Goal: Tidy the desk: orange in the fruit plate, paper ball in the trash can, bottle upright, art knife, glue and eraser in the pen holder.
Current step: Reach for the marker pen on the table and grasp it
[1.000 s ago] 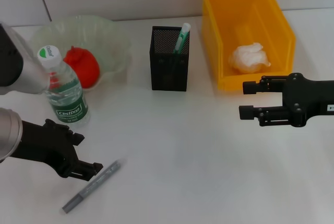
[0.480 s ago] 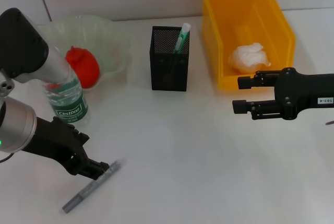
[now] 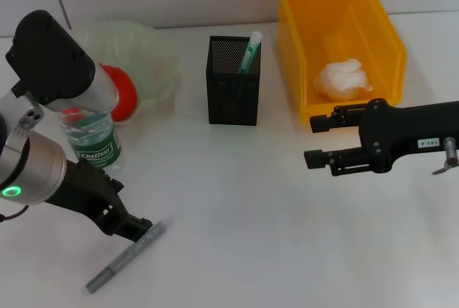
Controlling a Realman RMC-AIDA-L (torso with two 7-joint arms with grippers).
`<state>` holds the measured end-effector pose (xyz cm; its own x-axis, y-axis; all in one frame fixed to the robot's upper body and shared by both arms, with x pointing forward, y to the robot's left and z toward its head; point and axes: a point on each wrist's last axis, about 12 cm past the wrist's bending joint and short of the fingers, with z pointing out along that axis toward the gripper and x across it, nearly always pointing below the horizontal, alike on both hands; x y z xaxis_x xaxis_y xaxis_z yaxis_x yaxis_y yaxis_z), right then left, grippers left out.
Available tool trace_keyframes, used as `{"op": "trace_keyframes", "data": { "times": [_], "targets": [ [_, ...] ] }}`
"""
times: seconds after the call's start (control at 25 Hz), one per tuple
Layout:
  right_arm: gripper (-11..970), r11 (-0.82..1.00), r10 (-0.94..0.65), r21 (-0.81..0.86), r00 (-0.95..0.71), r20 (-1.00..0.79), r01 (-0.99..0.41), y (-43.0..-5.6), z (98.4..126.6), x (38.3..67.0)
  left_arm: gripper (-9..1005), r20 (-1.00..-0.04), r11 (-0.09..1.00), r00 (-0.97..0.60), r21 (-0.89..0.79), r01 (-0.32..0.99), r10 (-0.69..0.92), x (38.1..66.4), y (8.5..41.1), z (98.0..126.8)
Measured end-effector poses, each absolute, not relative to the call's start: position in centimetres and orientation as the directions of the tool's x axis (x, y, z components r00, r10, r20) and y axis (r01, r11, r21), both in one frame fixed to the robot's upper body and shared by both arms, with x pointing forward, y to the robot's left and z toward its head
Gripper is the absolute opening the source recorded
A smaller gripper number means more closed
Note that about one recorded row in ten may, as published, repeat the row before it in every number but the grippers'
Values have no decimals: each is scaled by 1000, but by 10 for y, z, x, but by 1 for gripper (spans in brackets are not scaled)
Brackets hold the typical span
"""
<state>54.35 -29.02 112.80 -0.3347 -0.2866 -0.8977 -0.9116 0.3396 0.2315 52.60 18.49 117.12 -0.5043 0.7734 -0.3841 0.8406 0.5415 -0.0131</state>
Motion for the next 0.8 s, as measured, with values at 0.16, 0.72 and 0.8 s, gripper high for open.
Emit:
{"op": "trace_keyframes", "data": {
  "times": [0.16, 0.72, 0.8],
  "targets": [
    [723, 317, -309, 226, -325, -894, -921, -282, 1122, 541, 786, -401, 546, -504, -10, 838, 765, 528, 184, 1171],
    [723, 337, -299, 211, -317, -900, -917, -284, 1132, 545, 787, -420, 524, -480, -14, 852, 770, 531, 176, 1167],
    [723, 344, -305, 199, -309, -901, -918, -284, 1138, 548, 787, -421, 513, -470, -14, 858, 775, 530, 175, 1166]
  ]
}}
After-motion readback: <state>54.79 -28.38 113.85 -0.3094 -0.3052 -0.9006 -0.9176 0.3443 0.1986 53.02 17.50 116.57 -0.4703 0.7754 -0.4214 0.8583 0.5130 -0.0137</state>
